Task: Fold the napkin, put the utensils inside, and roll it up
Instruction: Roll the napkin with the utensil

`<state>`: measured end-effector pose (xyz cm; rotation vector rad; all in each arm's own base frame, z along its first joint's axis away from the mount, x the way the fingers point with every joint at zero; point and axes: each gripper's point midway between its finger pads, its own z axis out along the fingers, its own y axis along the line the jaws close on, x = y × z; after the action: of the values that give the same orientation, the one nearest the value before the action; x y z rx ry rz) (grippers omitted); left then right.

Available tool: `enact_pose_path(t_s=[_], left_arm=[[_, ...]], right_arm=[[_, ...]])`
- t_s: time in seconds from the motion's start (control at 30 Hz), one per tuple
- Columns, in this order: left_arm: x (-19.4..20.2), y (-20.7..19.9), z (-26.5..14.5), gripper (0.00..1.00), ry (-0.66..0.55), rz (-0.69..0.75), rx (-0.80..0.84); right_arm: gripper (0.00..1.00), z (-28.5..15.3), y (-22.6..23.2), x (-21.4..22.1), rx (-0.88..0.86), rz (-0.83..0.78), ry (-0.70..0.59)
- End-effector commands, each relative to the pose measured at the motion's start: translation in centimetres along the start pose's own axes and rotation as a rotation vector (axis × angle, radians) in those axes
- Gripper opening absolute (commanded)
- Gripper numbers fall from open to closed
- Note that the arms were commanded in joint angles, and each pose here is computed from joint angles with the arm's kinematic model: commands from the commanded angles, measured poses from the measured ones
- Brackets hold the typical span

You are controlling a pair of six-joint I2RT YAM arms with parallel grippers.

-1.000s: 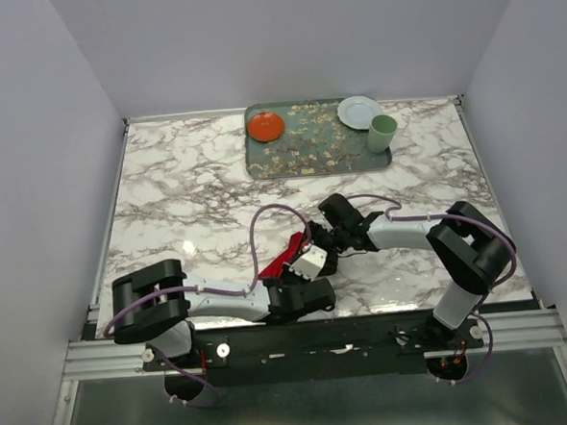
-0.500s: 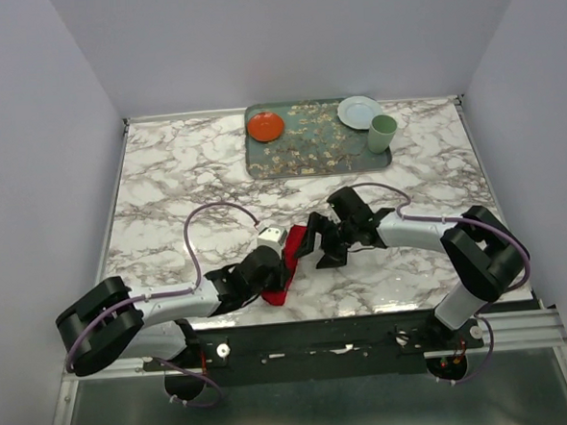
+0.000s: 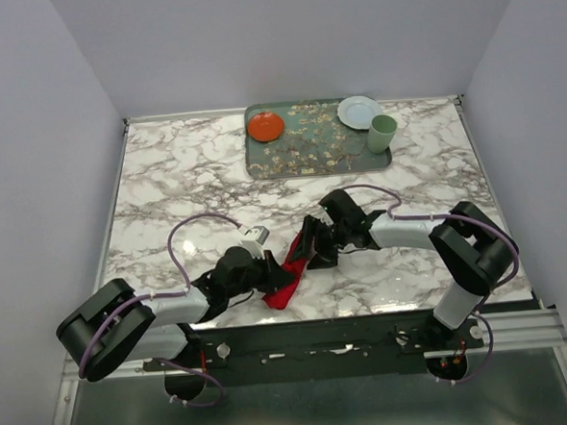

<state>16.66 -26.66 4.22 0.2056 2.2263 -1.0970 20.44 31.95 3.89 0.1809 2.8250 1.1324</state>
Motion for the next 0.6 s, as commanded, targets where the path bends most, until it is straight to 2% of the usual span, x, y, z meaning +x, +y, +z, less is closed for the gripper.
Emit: enact_pose_path(t_s=[0.0,0.13,0.3,0.43,0.5,0.53,0.57], left_arm=[[-0.4,-2.8,-0.4,0.02,-0.009,-0.026,0.16],[-0.3,-2.8,-0.3,0.02,-0.004,-0.033,0.17],[-0.1,-2.7,-0.2,0.02,0.005,-0.051,0.181],[0.3,-2.8,0.2,0.03,0.031,-0.073,0.207],[0.5,-2.7,0.3,0.11,0.039,-0.078,0.201],[0.8,-2.2,0.3,0.13,0.054,-0.067,0.179],[0.6,-1.8,0.4,0.21,0.047,-0.057,0.149]], right_arm=[[0.69,1.0,1.8,-0.2,-0.072,-0.002,0.01],[0.6,1.2,2.3,-0.3,-0.09,0.003,0.015],[0.58,1.3,2.1,-0.1,-0.093,0.025,0.018],[0.49,1.5,1.5,0.1,-0.08,0.039,0.013],[0.44,1.5,1.0,0.2,-0.07,0.042,0.014],[0.39,1.6,0.8,0.3,-0.064,0.039,0.015],[0.36,1.7,0.6,0.3,-0.06,0.033,0.016]])
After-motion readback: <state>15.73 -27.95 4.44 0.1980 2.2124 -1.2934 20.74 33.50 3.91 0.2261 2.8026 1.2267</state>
